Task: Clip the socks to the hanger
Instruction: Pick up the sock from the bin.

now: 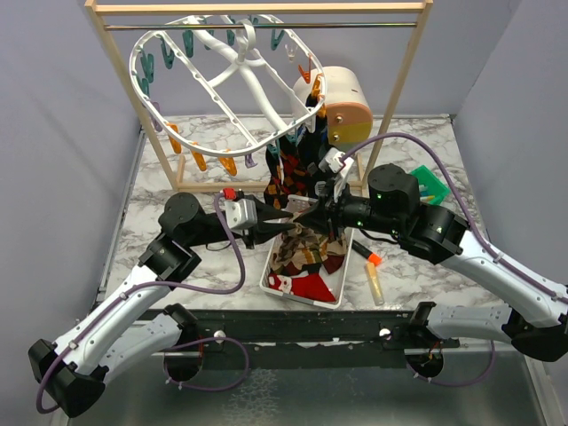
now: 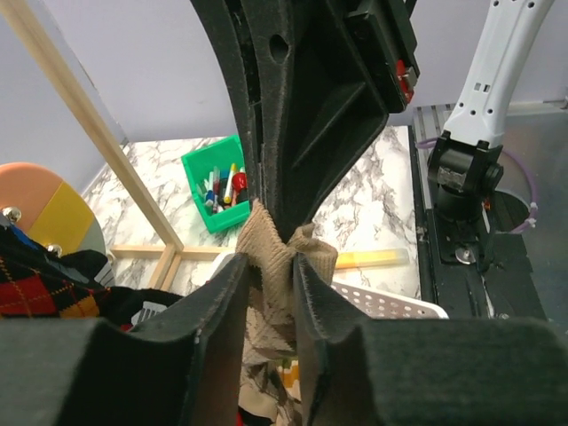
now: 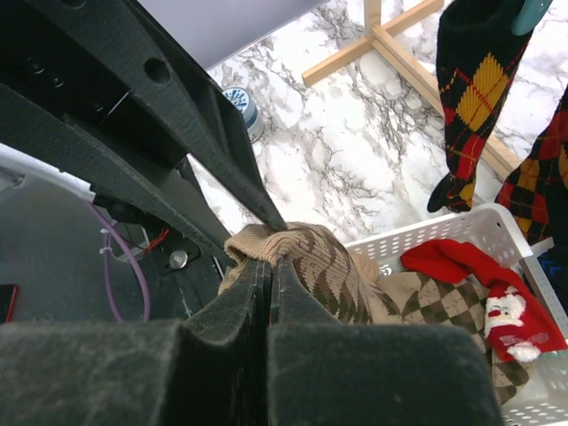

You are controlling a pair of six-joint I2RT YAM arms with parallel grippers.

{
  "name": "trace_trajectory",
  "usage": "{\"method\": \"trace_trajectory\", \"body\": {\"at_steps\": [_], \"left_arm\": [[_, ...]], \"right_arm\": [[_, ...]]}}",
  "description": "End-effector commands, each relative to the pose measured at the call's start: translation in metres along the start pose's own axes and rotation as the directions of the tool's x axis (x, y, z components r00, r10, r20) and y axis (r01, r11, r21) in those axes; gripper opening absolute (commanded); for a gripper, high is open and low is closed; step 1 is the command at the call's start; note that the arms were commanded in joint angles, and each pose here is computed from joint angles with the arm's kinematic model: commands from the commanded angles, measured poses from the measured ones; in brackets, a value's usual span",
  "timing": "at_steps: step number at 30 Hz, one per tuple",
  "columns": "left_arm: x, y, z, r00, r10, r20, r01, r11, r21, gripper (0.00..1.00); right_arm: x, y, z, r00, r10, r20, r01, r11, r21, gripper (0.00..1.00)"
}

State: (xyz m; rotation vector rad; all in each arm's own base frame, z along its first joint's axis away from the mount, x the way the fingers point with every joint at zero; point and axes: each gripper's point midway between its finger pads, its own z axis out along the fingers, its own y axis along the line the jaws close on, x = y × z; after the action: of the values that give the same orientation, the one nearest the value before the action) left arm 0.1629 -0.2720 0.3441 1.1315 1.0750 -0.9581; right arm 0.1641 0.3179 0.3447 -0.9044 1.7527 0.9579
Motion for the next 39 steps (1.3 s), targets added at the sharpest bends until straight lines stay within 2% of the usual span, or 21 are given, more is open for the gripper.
{"method": "trace_trajectory", "body": {"at_steps": [1, 4, 7, 22, 24, 28, 31, 34, 39], "left_arm": [[-0.011, 0.001, 0.000, 0.999, 0.038, 0.008, -0.038, 0.999, 0.009, 0.23], [-0.013, 0.001, 0.000, 0.999, 0.046, 0.009, -0.046, 0.999, 0.007, 0.14], [-0.015, 0.005, -0.001, 0.998, 0.055, 0.011, -0.055, 0.998, -0.016, 0.00], [-0.030, 0.026, -0.002, 0.998, 0.031, 0.058, -0.023, 0.989, -0.143, 0.00], [-0.033, 0.022, -0.001, 0.997, 0.016, 0.077, -0.006, 0.992, -0.122, 0.00], [-0.039, 0.011, 0.004, 0.995, -0.011, 0.097, 0.016, 0.999, -0.045, 0.00], [-0.039, 0.006, 0.006, 0.995, -0.018, 0.097, 0.019, 1.000, -0.010, 0.00], [-0.041, 0.003, 0.005, 0.995, -0.014, 0.099, 0.014, 1.000, 0.005, 0.00], [-0.043, 0.002, 0.005, 0.994, -0.008, 0.105, 0.007, 1.000, 0.010, 0.00]], "right_arm": [[-0.008, 0.009, -0.013, 1.000, -0.019, 0.010, 0.019, 0.999, -0.031, 0.00], [-0.007, 0.007, -0.015, 1.000, -0.018, 0.003, 0.018, 1.000, -0.015, 0.00], [-0.006, 0.002, -0.020, 1.000, -0.007, -0.008, 0.007, 1.000, 0.023, 0.00], [0.003, -0.020, -0.040, 0.994, 0.098, -0.048, -0.087, 0.978, 0.191, 0.01], [0.002, -0.018, -0.041, 0.994, 0.101, -0.044, -0.091, 0.978, 0.185, 0.06], [-0.007, -0.014, -0.043, 0.995, 0.101, -0.012, -0.098, 0.981, 0.166, 0.29], [-0.014, -0.014, -0.046, 0.996, 0.094, 0.007, -0.094, 0.981, 0.171, 0.41], [-0.020, -0.016, -0.052, 0.997, 0.076, 0.014, -0.077, 0.980, 0.185, 0.49], [-0.028, -0.020, -0.057, 1.000, 0.028, -0.001, -0.027, 0.977, 0.212, 0.55]]}}
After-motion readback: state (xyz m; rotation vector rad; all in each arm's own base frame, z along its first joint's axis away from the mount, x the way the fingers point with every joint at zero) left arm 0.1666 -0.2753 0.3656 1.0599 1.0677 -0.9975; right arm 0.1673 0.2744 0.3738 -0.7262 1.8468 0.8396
